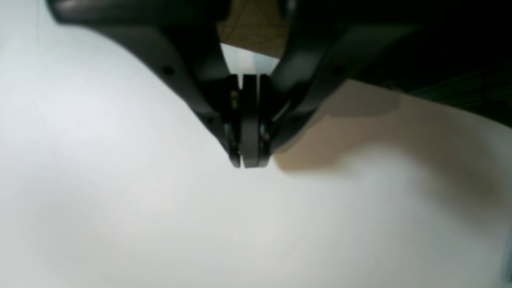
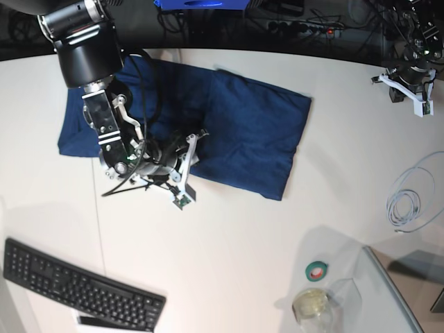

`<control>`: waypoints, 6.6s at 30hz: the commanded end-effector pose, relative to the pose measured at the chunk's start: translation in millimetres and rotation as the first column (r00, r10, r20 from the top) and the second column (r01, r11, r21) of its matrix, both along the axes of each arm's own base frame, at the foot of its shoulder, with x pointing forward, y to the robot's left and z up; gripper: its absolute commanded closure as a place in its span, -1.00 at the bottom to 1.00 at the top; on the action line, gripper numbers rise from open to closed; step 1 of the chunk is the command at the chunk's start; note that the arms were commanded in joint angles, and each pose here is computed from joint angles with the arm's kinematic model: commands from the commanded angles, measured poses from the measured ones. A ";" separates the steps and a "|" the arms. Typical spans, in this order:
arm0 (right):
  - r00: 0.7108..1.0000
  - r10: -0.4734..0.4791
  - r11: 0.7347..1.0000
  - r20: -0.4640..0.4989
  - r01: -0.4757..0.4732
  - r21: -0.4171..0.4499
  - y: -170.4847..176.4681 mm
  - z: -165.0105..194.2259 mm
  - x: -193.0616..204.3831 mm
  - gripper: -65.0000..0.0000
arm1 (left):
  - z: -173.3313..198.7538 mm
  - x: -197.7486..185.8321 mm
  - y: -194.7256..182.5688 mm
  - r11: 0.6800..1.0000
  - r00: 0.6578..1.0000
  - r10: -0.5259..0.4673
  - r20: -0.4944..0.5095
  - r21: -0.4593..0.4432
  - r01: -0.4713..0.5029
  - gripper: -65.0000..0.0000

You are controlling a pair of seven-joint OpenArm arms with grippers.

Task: Layout the t-shirt on the table in an organized manner, then fold the t-shirt properly
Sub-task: 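Press the fold down, open the right gripper and withdraw it, then move the left gripper to the shirt's side edge and grasp it, then grasp the opposite side edge of the shirt with the right gripper, then fold the held edge with the right gripper over toward the left gripper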

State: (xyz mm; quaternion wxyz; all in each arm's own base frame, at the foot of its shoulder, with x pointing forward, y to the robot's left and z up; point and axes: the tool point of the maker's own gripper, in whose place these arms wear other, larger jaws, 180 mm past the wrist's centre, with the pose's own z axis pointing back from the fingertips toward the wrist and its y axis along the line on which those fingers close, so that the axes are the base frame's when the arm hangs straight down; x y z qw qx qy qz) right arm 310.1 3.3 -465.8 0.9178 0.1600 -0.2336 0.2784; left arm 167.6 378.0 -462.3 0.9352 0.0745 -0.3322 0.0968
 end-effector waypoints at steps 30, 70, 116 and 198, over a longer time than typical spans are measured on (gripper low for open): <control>0.614 -0.789 0.607 -0.006 0.782 0.142 -279.2 37.3 -105.6 -0.68 | -8.5 101.3 -152.8 0.934 0.936 -0.334 0.109 -0.095 0.344 1.00; 0.677 -0.697 0.684 -0.235 0.727 0.066 -258.7 -12.7 -151.9 -0.61 | 34.6 70.2 -173.0 0.915 0.903 -0.393 0.175 -0.028 0.404 1.00; 0.682 -0.689 0.691 -0.246 0.720 0.060 -255.4 -14.7 -154.4 -0.63 | -18.0 58.3 -225.7 0.879 0.899 -0.425 0.103 -0.191 0.438 1.00; 0.991 -0.103 0.971 -0.091 0.120 0.205 -42.7 53.2 -81.2 0.98 | -8.9 66.1 -266.3 0.845 0.875 -0.459 0.155 -0.229 0.484 1.00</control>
